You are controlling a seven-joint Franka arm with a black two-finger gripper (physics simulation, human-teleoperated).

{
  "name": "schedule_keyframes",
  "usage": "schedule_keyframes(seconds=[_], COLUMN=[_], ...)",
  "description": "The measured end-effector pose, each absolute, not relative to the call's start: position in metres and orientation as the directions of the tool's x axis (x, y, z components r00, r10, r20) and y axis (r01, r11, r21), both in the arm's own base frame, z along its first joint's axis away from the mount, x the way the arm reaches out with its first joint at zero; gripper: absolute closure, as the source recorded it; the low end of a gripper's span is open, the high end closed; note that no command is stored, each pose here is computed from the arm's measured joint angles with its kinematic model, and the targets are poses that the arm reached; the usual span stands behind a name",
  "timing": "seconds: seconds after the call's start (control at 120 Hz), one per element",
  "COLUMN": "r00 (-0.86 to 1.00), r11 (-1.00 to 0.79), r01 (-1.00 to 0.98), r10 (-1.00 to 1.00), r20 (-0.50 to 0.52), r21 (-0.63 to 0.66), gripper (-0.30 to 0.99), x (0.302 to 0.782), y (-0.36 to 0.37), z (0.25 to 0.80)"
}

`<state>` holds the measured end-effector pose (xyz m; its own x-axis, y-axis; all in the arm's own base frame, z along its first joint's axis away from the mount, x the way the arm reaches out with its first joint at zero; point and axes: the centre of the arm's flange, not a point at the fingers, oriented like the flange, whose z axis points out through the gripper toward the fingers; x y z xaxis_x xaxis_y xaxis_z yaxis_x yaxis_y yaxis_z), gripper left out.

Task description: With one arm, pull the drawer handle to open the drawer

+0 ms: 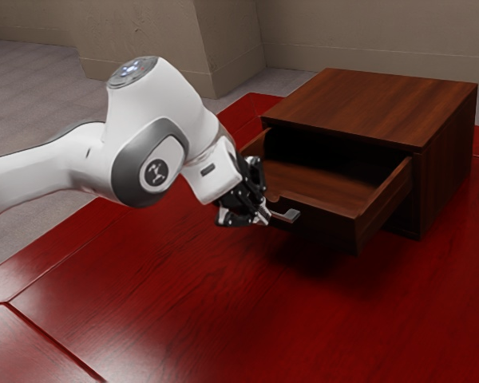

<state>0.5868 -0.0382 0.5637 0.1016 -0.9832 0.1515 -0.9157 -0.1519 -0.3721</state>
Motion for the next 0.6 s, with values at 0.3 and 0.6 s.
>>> schedule_keyframes(seconds=[0.3,0.6], r00=[0.104,0.253], r11=[-0.159,-0.284], r01=[-0.903,-0.882], r10=[-0.982,-0.959], r20=[0.156,0.129], r21=[-0.4,-0.376], gripper=[0.26,0.07], x=[0.576,0.539], y=[-0.039,-0.079], z=[0.586,0.679])
